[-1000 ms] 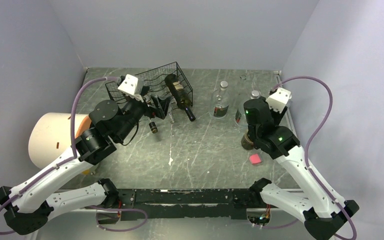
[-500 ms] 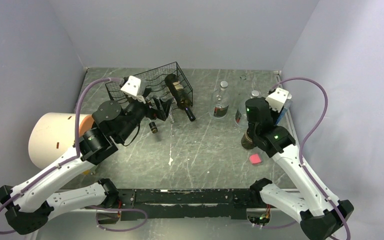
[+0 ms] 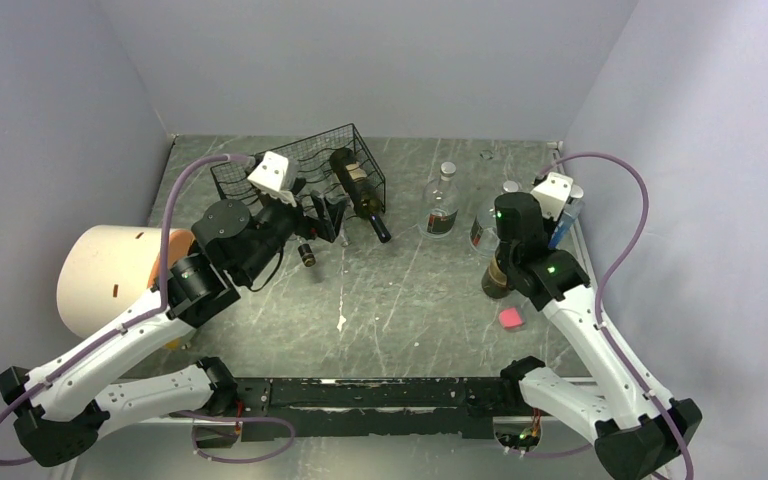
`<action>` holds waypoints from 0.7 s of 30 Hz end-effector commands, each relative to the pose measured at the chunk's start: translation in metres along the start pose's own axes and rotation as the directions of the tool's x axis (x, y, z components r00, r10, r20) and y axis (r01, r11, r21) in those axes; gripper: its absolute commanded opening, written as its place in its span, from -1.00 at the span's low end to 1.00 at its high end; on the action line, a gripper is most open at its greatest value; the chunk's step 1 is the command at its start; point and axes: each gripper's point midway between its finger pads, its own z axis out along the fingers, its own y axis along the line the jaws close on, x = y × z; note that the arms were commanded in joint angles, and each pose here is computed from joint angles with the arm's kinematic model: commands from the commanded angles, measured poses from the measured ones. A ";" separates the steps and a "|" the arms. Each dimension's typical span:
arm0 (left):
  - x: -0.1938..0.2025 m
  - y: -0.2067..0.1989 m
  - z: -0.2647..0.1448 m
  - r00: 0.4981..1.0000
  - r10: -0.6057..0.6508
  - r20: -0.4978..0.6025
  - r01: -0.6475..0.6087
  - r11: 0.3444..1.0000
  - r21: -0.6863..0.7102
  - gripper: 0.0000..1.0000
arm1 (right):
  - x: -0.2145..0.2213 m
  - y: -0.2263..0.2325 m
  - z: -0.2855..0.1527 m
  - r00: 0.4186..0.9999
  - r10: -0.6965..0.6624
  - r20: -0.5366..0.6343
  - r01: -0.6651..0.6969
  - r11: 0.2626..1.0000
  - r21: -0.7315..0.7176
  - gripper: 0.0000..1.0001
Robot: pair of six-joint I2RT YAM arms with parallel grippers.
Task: Put the wine bottle on the wine rack
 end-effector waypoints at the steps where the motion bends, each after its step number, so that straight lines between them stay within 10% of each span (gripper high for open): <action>1: 0.001 -0.001 0.002 1.000 -0.004 0.000 0.004 1.000 0.008 0.91 | -0.001 0.003 0.002 1.000 -0.018 -0.003 0.018 1.000 -0.017 -0.35; 6: 0.007 0.004 0.008 1.000 0.006 0.011 -0.006 1.000 -0.023 0.96 | -0.016 0.013 -0.009 1.000 -0.008 -0.006 0.007 0.994 -0.111 -0.84; 21: 0.130 -0.048 0.023 0.992 0.088 -0.095 -0.053 0.944 0.326 0.99 | -0.036 0.083 -0.065 1.000 -0.004 -0.015 -0.006 0.795 -0.607 -1.00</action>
